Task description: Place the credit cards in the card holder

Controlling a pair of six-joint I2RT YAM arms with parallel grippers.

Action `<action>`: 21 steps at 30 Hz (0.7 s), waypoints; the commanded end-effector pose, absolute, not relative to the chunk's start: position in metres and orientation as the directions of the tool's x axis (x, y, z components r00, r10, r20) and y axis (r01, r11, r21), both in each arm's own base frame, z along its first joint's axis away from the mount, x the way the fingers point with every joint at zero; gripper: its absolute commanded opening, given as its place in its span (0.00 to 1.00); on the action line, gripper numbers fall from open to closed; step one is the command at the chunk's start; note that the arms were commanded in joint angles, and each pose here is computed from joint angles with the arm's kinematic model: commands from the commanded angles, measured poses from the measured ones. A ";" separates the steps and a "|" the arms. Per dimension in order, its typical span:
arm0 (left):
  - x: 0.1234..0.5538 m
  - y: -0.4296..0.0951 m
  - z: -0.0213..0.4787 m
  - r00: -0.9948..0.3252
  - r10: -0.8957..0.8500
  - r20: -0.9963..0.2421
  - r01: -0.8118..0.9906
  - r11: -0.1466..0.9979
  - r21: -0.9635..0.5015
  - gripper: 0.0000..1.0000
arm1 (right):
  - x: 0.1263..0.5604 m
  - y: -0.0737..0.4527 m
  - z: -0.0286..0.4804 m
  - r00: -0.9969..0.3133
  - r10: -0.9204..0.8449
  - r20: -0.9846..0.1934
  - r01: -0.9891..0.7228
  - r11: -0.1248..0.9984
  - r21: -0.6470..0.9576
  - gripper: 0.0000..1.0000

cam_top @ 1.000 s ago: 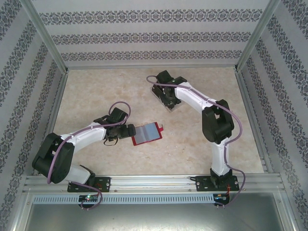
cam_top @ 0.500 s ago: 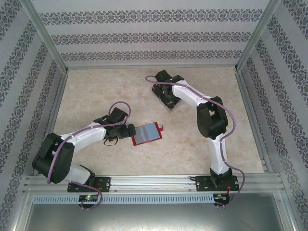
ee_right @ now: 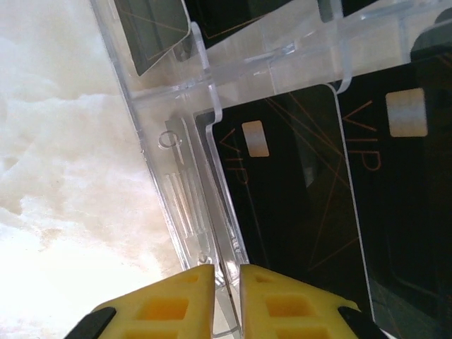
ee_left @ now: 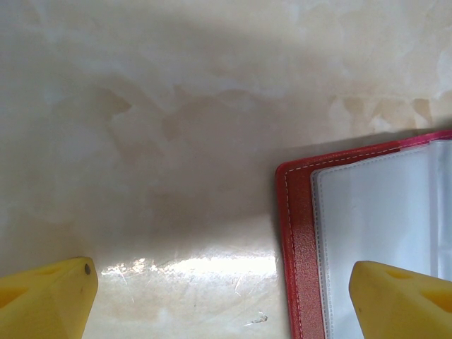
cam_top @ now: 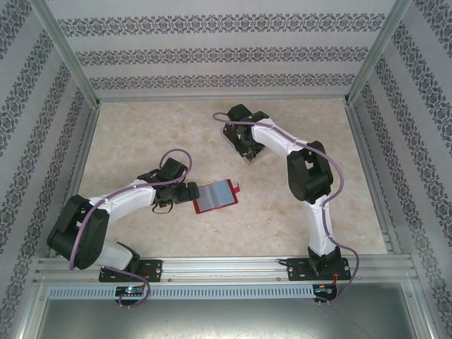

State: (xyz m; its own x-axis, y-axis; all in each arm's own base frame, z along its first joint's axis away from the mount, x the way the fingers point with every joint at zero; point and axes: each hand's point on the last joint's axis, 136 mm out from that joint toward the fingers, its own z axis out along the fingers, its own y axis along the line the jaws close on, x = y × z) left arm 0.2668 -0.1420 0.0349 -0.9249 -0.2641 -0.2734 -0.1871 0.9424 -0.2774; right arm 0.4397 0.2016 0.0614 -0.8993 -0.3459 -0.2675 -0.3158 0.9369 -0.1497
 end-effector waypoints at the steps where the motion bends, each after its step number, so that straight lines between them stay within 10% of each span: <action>1: 0.272 -0.145 0.044 -0.915 -0.273 -0.296 -0.186 0.939 -0.290 0.93 | 0.439 0.201 0.061 -0.904 -0.344 -0.253 -0.320 0.938 -0.132 0.16; 21: 0.273 -0.144 0.047 -0.916 -0.267 -0.301 -0.183 0.943 -0.278 0.93 | 0.443 0.211 0.117 -0.871 -0.333 -0.362 -0.326 0.942 -0.082 0.00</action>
